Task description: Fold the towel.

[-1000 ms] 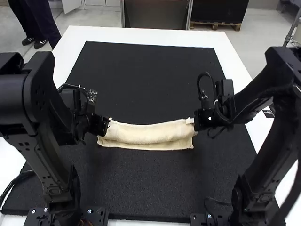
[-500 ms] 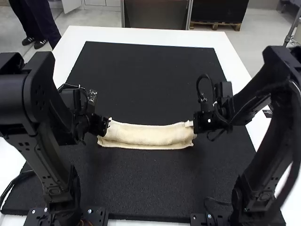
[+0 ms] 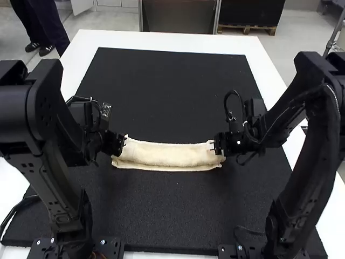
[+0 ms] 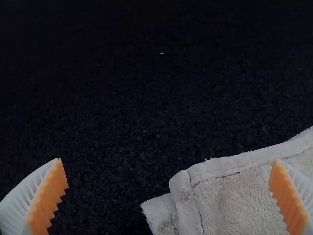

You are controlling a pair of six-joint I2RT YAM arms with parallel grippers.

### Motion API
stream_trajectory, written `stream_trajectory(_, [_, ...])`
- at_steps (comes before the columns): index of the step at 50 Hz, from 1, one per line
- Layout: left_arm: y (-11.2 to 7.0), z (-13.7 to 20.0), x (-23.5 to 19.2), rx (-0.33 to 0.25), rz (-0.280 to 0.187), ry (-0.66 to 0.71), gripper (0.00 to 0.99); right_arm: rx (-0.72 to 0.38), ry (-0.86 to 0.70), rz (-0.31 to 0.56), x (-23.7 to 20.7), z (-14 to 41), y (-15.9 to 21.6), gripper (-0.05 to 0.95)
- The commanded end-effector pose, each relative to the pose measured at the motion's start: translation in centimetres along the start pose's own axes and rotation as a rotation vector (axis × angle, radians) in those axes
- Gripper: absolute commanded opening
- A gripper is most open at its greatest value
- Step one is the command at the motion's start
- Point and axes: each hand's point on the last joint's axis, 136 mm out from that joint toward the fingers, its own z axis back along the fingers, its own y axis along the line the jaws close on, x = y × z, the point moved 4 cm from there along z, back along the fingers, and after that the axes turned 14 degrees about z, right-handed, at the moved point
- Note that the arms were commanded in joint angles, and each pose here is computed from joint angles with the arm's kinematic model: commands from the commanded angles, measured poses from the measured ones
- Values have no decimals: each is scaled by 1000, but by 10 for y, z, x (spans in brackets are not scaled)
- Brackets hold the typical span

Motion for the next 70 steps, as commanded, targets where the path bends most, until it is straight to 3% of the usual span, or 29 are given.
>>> stream_trajectory(1, [2, -1, 8, -5, 5, -21, 966, -2, 7, 10, -3, 2, -3, 857])
stream_trajectory(7, [2, 0, 8, -5, 5, -20, 966, -6, 19, 3, -7, 7, -7, 890])
stream_trajectory(56, [2, 0, 7, -6, 5, -20, 966, 73, 67, -11, -10, 2, 22, 870])
stream_trajectory(60, [2, 0, 7, -6, 5, -20, 966, 71, 69, -16, -11, 3, 22, 687])
stream_trajectory(65, [1, -1, 6, -8, 5, -15, 966, 73, 70, -23, -13, 3, 21, 297])
stream_trajectory(70, [1, 0, 5, -9, 5, -14, 966, 72, 65, -23, -13, 3, 21, -21])
